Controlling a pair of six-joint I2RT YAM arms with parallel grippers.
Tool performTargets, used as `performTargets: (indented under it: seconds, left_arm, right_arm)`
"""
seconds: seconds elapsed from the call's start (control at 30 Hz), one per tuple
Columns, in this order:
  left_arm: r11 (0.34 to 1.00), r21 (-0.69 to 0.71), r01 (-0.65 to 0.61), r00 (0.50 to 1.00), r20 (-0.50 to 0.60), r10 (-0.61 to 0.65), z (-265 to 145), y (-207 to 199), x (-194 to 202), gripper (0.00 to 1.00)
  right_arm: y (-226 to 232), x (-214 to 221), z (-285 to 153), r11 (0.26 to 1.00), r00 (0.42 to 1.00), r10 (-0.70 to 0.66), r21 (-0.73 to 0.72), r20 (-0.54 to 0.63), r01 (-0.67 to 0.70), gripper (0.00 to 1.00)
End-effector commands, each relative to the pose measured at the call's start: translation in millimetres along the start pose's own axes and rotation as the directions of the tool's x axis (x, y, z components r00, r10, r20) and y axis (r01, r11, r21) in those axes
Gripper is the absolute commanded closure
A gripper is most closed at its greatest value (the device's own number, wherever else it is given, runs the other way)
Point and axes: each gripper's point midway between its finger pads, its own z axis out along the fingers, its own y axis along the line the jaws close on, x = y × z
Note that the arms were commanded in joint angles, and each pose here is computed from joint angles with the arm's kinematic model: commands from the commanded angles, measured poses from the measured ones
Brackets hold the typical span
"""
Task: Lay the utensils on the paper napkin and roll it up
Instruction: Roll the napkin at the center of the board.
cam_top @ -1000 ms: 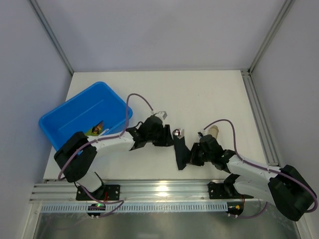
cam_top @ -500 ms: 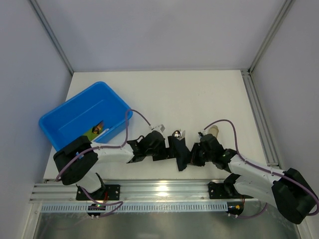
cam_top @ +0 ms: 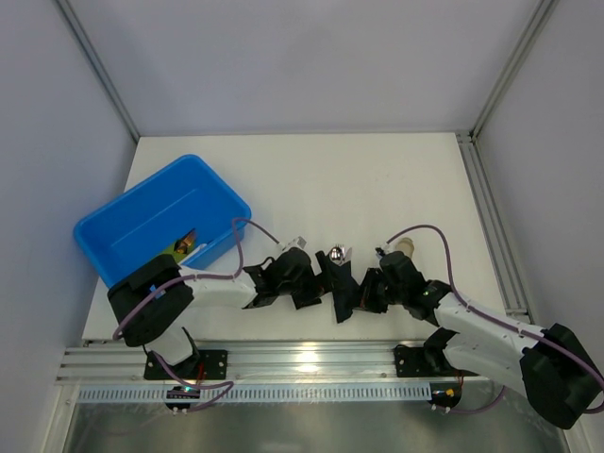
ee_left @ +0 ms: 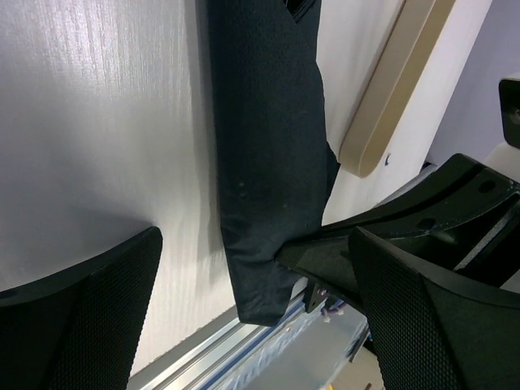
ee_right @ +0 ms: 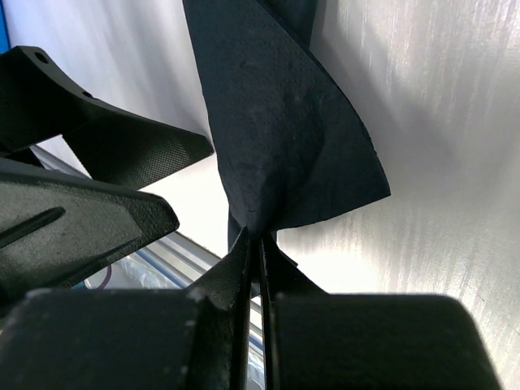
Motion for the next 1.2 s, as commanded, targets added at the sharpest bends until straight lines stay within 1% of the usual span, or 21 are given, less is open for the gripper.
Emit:
performTargets:
  seconds: [0.0,0.2,0.33,0.6,0.8,1.0,1.13,1.17]
  left_arm:
    - [0.996,0.004,0.084,0.996,-0.012,-0.084,3,-2,3,0.02]
    - [0.991,-0.028,0.131,0.99,-0.038,-0.132,7,6,10,0.01]
    - [0.985,-0.009,0.172,0.983,-0.06,-0.172,14,3,13,0.01]
    - [0.977,-0.009,0.211,0.977,-0.037,-0.211,26,1,7,0.01]
    - [0.973,-0.01,0.229,0.972,-0.059,-0.229,37,-3,6,0.01]
    - [0.971,-0.008,0.24,0.969,-0.066,-0.24,45,-3,3,0.03]
    - [0.966,-0.011,0.258,0.964,-0.059,-0.259,47,4,0,0.09]
    - [0.964,0.014,0.265,0.963,-0.055,-0.264,47,0,-2,0.1]
  right_arm:
    - [27,-11,-8,0.997,1.0,-0.002,-0.079,0.027,0.004,0.96]
    - [34,-13,-12,0.995,1.0,0.002,-0.1,0.03,0.001,0.96]
    - [37,-13,-14,0.994,1.0,0.004,-0.112,0.028,-0.001,0.96]
    - [41,-14,-18,0.993,1.0,0.003,-0.119,0.03,0.0,0.96]
    - [41,-14,-18,0.993,1.0,0.004,-0.12,0.031,0.0,0.96]
    - [41,-17,-20,0.993,0.999,0.001,-0.116,0.043,0.004,0.96]
    - [40,-17,-21,0.994,0.999,0.004,-0.11,0.044,0.001,0.97]
    - [39,-17,-21,0.994,0.999,0.004,-0.109,0.042,0.0,0.96]
